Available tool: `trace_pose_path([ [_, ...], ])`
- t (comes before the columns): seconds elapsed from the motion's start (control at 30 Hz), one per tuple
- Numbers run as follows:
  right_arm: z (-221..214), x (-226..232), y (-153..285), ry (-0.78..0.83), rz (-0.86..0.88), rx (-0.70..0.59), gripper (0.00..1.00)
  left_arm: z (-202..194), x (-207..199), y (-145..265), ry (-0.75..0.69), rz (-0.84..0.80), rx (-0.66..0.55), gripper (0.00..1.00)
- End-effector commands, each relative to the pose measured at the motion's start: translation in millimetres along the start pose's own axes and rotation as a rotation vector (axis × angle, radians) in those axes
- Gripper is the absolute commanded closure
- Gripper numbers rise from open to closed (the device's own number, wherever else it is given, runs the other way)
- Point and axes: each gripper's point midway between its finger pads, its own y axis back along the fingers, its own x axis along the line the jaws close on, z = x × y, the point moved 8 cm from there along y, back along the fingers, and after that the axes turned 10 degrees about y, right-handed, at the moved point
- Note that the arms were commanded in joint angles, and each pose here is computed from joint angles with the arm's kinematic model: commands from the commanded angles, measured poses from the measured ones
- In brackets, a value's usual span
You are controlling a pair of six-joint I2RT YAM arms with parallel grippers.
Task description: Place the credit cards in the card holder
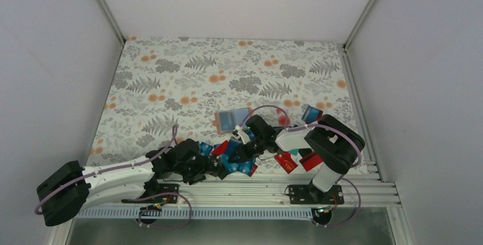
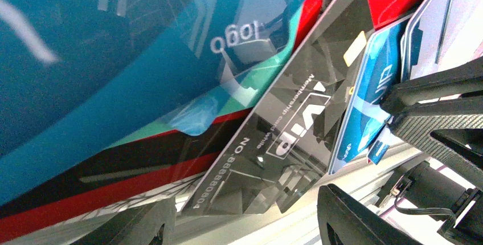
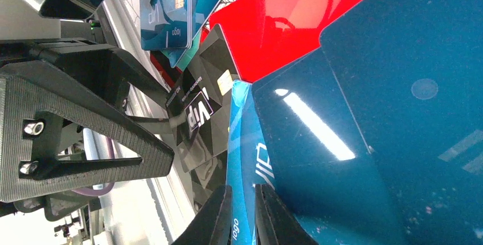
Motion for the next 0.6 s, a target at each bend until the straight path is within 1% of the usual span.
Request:
trace_pose_path([
  [0.0, -31, -27, -5, -0.091, -0.123, 0.078, 0.87, 4, 2, -7, 0.043, -0.044, -0.055, 0.40],
  [0.2, -33, -28, -5, -0.090, -0.121, 0.082, 0.87, 5, -7, -6, 0.034, -0.078, -0.082, 0.46],
  [0.3, -34, -28, -5, -0.092, -0.117, 0.084, 0.87, 5, -11, -3, 0.029, -0.092, -0.104, 0.51],
  [0.57, -37, -29, -6, -0.095, -0.109, 0.090, 0.89, 5, -19, 6, 0.026, -0.171, -0.152, 0.59],
])
